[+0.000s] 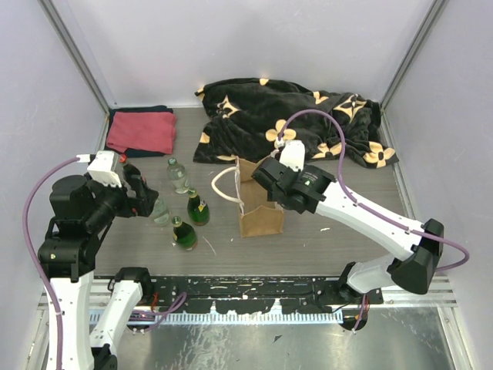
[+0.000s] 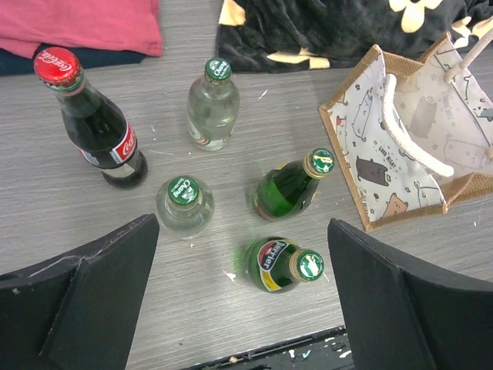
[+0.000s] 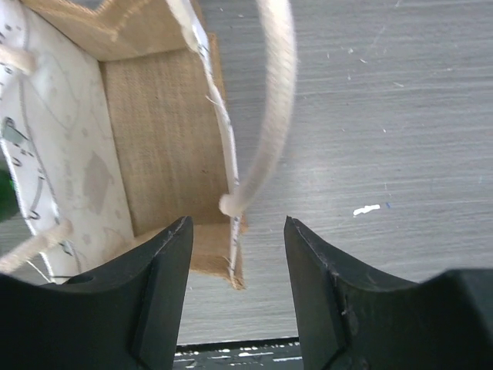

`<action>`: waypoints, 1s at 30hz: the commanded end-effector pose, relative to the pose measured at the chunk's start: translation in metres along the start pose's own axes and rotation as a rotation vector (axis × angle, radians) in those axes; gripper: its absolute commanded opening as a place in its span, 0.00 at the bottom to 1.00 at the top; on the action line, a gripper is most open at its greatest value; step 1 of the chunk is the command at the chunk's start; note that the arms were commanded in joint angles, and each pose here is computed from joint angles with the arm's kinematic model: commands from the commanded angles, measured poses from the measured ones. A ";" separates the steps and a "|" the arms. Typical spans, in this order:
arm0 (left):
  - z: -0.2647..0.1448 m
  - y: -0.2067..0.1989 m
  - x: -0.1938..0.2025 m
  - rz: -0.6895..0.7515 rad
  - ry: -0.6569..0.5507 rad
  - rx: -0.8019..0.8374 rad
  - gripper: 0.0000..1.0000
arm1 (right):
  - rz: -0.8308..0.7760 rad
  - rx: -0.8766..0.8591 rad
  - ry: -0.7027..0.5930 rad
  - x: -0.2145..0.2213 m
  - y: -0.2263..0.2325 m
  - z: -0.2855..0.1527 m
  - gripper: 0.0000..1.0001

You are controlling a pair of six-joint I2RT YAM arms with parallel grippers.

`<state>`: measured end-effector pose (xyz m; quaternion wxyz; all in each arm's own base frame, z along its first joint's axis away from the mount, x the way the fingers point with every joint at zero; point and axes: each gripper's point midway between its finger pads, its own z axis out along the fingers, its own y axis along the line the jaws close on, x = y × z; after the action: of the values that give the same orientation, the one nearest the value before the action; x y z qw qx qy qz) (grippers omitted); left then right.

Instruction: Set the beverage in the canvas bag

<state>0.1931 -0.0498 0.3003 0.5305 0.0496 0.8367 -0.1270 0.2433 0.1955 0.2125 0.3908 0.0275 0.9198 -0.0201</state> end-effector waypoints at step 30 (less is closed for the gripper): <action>0.001 -0.005 0.005 -0.037 -0.003 0.025 0.98 | 0.130 0.010 0.070 0.075 -0.009 0.028 0.02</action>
<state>0.1915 -0.0517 0.2925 0.5212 0.0411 0.8416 -0.1357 0.2221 0.1892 0.1390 0.3569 0.0720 0.9313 -0.0111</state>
